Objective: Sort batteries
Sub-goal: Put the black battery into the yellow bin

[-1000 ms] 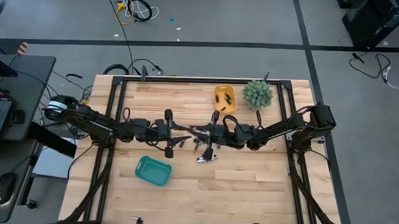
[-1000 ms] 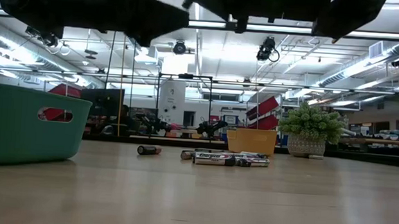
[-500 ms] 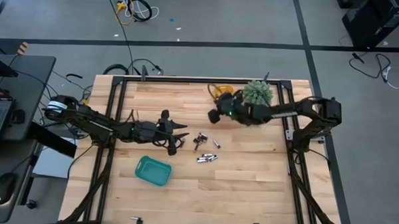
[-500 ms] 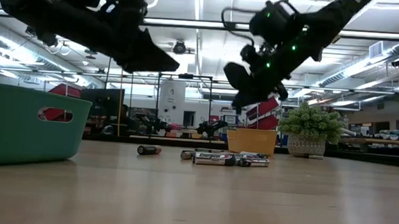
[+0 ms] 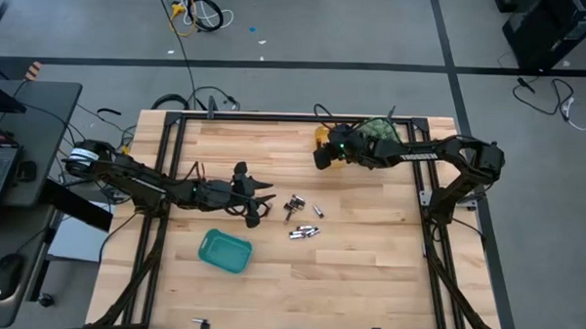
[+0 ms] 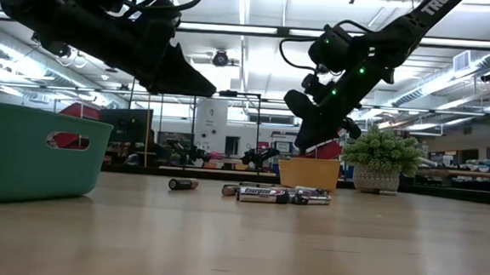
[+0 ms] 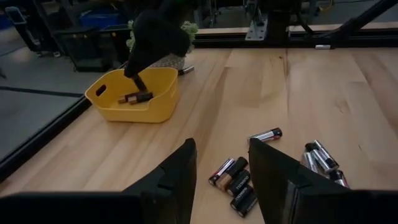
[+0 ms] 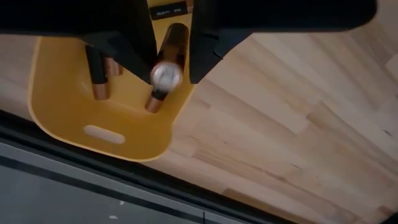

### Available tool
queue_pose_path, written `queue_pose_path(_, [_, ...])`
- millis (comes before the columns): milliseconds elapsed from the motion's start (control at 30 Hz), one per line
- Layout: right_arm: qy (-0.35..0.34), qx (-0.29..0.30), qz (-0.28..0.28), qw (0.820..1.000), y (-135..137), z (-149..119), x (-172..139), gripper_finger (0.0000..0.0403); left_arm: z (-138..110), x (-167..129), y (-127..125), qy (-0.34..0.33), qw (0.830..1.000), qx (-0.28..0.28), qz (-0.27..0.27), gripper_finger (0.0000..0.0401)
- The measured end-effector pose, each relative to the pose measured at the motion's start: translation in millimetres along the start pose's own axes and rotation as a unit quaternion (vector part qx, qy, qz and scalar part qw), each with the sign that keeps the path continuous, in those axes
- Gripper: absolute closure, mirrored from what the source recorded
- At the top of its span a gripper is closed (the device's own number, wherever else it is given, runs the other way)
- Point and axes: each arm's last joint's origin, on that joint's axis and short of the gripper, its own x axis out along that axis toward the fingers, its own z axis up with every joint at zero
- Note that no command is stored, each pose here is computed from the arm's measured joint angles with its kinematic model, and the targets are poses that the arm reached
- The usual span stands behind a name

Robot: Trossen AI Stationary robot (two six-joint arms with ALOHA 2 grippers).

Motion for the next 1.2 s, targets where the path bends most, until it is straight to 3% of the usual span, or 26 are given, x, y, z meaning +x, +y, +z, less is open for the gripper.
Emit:
queue_pose_path(200, [0.000,-0.009,0.010,1.000,4,-1,-1,0.0293,-5,0,0,0.023,0.999,-0.033,0.002,0.0259])
queue_pose_path(467, [-0.079,-0.062,0.097,0.990,44,2,-35,0.0296,-33,-6,3,0.164,0.983,-0.081,0.016,0.0259])
queue_pose_path(833, [-0.148,-0.106,0.086,0.980,80,-16,-74,0.0297,-34,-6,2,0.167,0.981,-0.099,0.012,0.0259])
queue_pose_path(1067, [-0.157,-0.111,0.076,0.978,85,-21,-80,0.0297,-34,-6,0,0.175,0.961,-0.213,0.004,0.0259])
queue_pose_path(1200, [-0.158,-0.111,0.074,0.978,85,-21,-80,0.0297,-40,-6,-9,0.189,0.956,-0.225,-0.004,0.0259])
